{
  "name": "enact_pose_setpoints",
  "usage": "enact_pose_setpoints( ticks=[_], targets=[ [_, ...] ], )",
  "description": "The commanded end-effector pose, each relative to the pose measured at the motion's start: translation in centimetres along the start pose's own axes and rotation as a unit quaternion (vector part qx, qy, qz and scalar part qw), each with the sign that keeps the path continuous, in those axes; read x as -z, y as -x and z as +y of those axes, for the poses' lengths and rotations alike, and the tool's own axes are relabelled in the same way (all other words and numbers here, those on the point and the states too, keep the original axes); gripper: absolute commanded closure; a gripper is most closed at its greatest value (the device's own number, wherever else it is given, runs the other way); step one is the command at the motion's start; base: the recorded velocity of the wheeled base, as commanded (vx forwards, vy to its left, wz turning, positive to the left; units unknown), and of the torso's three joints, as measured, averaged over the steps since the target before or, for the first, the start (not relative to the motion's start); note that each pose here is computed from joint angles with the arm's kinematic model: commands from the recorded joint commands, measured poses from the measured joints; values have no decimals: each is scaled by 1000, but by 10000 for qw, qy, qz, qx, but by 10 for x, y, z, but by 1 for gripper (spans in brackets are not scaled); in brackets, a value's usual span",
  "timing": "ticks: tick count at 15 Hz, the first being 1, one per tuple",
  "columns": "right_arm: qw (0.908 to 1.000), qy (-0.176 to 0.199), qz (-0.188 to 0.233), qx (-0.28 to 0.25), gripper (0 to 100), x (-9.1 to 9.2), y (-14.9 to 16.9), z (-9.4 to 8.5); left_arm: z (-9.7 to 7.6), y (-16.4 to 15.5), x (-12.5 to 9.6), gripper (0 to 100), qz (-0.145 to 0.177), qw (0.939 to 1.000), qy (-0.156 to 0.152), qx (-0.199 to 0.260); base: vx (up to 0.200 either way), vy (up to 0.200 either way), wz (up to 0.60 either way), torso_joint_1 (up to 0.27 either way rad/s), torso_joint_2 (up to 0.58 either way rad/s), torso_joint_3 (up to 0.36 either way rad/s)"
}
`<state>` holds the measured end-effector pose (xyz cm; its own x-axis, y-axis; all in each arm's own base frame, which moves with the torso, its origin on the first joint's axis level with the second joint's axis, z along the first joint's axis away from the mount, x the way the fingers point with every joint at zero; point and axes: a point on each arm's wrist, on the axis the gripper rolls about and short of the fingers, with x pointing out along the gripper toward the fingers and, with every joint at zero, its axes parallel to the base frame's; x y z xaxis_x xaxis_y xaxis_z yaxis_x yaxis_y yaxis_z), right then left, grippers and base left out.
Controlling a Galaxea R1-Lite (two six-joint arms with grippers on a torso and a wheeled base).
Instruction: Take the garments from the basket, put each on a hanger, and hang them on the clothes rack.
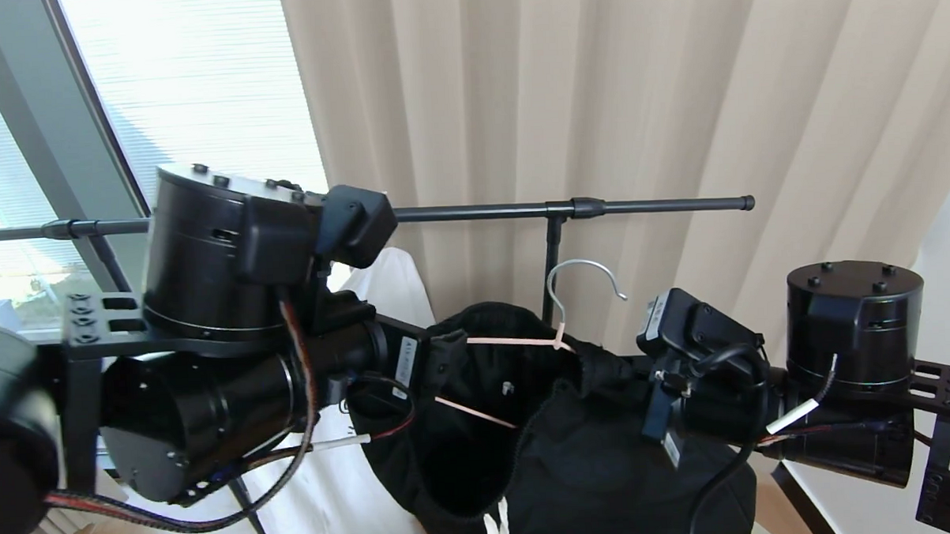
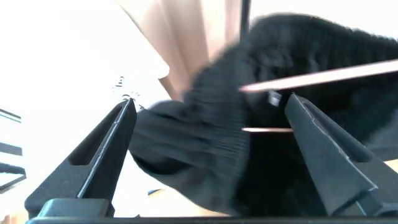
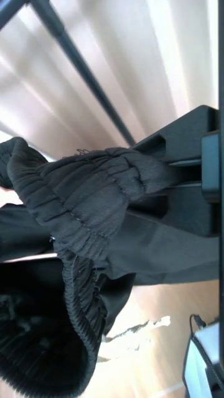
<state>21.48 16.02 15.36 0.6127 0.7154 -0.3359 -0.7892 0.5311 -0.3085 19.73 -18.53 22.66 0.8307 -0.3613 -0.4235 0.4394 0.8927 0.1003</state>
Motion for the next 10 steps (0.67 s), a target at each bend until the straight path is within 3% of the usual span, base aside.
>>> enact_pose_setpoints(
  ticks=[1,3,6,7,8,9,10],
  targets=[
    [10000,71,8,-49,100,6,4,-5,27,24,-3,0,-264,9994,62,206,0,0,0,0,0,0],
    [9994,97,-89,-322,100,9,7,-6,45,32,2,0,-286,9964,-150,778,0,0,0,0,0,0],
    [9984,207,-170,-502,100,11,10,-7,56,44,7,0,-341,9816,-477,1815,0,0,0,0,0,0],
    [9981,294,-138,-520,100,14,11,-6,62,54,8,0,-561,9575,-806,2710,0,0,0,0,0,0],
    [9978,388,-153,-522,100,14,13,-5,66,57,8,0,-712,9495,-1009,2884,0,0,0,0,0,0],
    [9976,431,-172,-522,100,14,15,-5,68,56,8,0,-749,9487,-1173,2839,0,0,0,0,0,0],
    [9973,475,-190,-521,100,13,17,-4,72,46,13,0,-682,9462,-1577,2744,0,0,0,0,0,0]
  ],
)
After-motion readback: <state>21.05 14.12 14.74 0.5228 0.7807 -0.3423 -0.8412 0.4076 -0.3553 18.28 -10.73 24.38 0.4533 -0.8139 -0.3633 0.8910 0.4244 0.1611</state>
